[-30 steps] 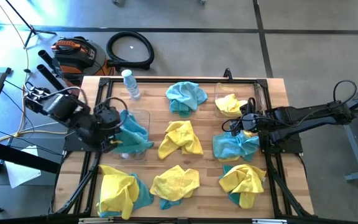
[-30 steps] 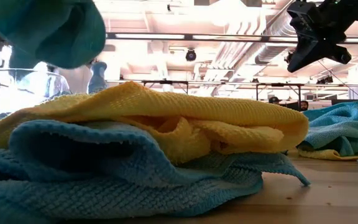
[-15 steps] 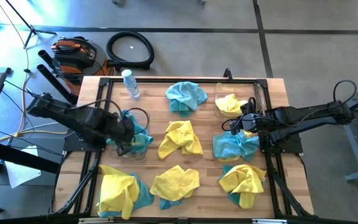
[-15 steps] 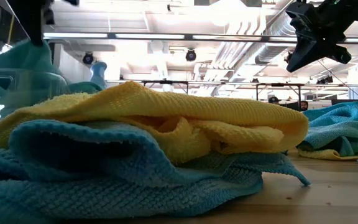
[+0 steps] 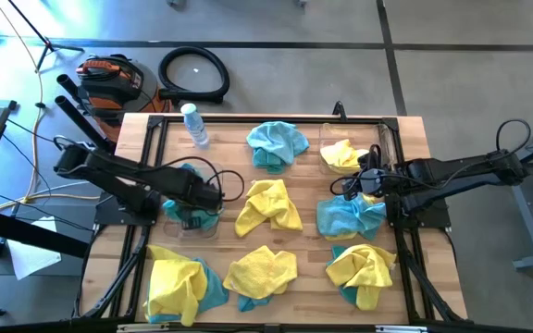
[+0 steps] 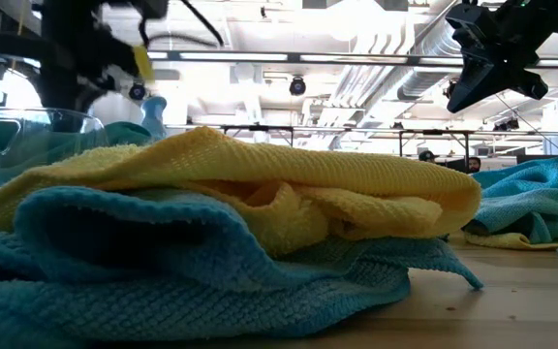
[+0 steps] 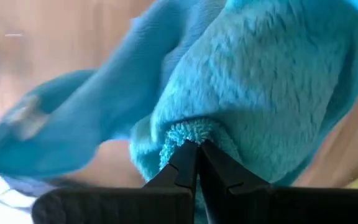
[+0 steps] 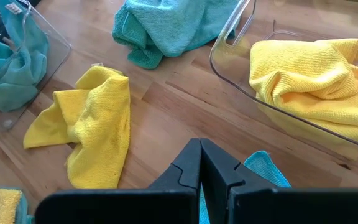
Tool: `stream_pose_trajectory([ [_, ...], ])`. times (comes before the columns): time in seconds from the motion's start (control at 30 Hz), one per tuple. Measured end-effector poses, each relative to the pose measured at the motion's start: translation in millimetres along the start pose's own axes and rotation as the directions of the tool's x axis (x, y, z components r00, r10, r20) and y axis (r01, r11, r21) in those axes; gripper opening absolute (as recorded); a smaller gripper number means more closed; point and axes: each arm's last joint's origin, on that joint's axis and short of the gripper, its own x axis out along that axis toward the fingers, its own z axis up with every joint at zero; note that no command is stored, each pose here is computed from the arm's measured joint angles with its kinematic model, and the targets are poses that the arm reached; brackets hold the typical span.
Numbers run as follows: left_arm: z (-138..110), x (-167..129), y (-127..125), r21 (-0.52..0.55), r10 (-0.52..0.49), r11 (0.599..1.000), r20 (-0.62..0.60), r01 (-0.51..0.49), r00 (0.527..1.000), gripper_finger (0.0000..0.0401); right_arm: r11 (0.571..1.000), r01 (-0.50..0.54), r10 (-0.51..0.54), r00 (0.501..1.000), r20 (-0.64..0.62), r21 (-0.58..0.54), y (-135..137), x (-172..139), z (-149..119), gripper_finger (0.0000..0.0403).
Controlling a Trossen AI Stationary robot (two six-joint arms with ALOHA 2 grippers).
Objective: Sort microfiber towel by color & place in baskets
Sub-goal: Put the blue microfiber cloth into the left transparent bin
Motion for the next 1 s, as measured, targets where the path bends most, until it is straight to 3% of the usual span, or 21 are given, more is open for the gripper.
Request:
stream_pose_trajectory([
  [0.1,4.5,14.6,0.8,-0.026,-0.068,0.997,0.01,0.068,0.998,0.0,1.0,0.0,0.0,1.0,0.0,0.0,0.0,0.0,0.0,0.0],
  [0.37,2.7,43.0,5.6,-0.072,-0.093,0.993,0.032,0.095,0.995,0.0,1.0,0.0,0.0,1.0,0.0,0.0,-0.1,0.0,0.0,0.0],
  [0.73,6.5,51.4,2.9,-0.105,-0.112,0.987,0.104,0.123,0.988,0.0002,1.0,0.003,-0.003,1.0,-0.003,-0.002,-0.4,0.0,-0.2,0.0],
  [1.0,6.1,51.4,2.8,-0.104,-0.119,0.986,0.099,0.129,0.988,0.0049,1.0,0.003,-0.003,1.0,-0.003,-0.002,-0.4,0.0,-0.2,0.0],
])
